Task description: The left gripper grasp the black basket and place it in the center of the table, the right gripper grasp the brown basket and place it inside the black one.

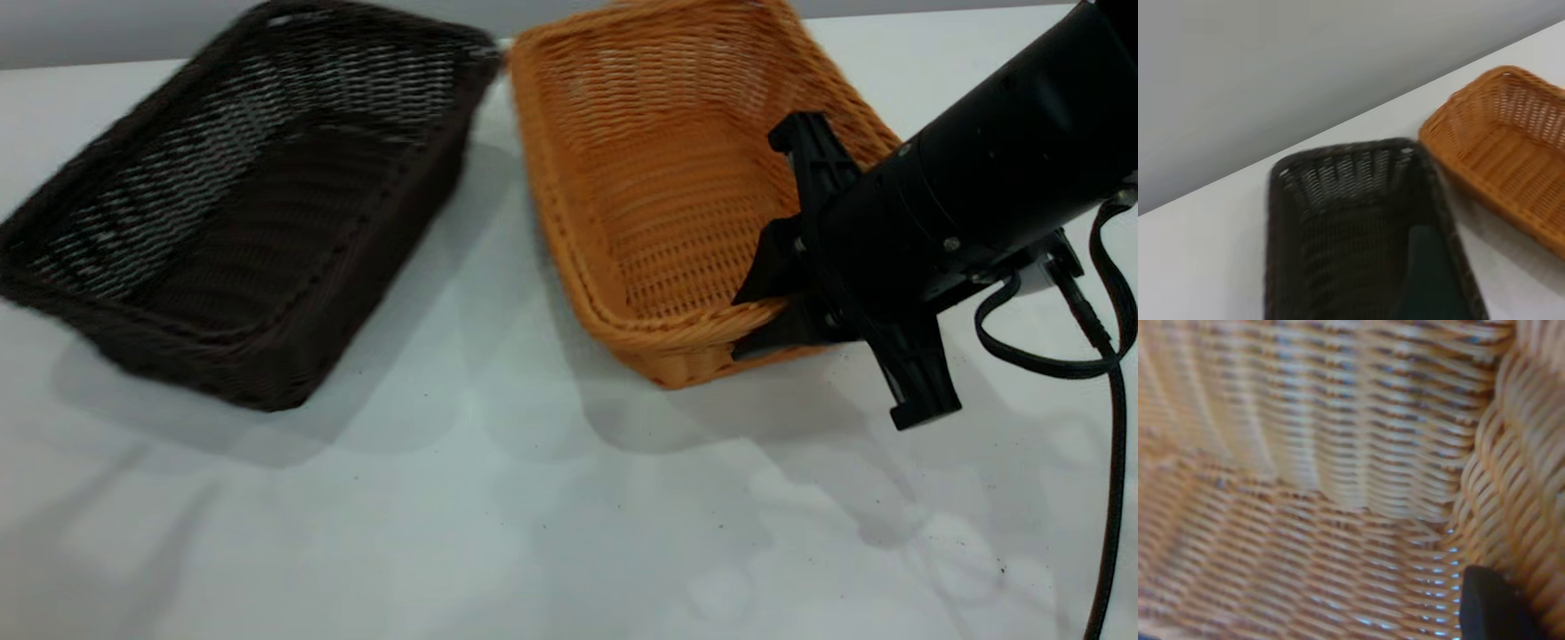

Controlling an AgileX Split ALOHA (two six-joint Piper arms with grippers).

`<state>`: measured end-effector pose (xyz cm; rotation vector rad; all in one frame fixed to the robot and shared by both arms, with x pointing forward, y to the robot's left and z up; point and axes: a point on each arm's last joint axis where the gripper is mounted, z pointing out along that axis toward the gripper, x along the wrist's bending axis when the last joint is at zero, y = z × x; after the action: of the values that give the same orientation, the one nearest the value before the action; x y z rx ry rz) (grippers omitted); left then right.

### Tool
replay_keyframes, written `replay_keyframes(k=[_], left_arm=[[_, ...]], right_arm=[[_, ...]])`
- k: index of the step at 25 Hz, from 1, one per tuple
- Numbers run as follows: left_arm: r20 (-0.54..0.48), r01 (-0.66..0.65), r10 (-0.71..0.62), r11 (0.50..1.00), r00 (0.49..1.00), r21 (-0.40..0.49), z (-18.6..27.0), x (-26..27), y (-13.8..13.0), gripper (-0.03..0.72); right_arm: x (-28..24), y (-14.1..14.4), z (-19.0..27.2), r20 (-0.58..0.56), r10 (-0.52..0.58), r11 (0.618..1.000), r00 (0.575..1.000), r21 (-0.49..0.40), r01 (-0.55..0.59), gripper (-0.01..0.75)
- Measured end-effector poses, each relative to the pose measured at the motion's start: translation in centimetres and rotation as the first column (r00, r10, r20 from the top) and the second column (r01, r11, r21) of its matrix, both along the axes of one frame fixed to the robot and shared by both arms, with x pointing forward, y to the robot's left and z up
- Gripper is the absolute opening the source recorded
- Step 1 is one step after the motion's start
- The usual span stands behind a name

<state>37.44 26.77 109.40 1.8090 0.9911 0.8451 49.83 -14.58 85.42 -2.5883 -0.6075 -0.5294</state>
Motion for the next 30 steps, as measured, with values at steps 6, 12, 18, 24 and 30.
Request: replay_keyframes(k=[6, 12, 18, 24, 30], left_arm=[[-0.003, 0.004, -0.004, 1.000, 1.000, 0.000, 0.0, 0.0, 0.0, 0.426], [0.003, -0.002, 0.002, 1.000, 1.000, -0.015, 0.1, 0.0, 0.0, 0.425], [-0.010, 0.023, -0.024, 0.998, 1.000, -0.052, 0.0, 0.1, -0.5, 0.418], [-0.127, 0.107, -0.113, 0.993, 0.985, -0.059, -1.5, 1.5, -1.8, 0.418], [-0.270, 0.055, -0.081, 0.993, 0.959, -0.105, -3.9, 4.2, -2.5, 0.418]], right_arm=[[-0.1, 0.1, 0.0, -0.006, 0.000, 1.000, 1.000, 0.012, 0.000, 0.101], [0.9, -1.7, 0.2, -0.005, -0.083, 0.997, 0.997, -0.003, 0.083, 0.100], [2.4, -5.3, 3.0, 0.122, -0.111, 0.993, 0.986, -0.029, 0.115, 0.100], [2.3, -7.7, 6.7, 0.272, 0.083, 0.994, 0.959, -0.094, -0.059, 0.100], [1.8, -9.9, 11.0, 0.427, 0.306, 0.949, 0.851, -0.205, -0.238, 0.100]])
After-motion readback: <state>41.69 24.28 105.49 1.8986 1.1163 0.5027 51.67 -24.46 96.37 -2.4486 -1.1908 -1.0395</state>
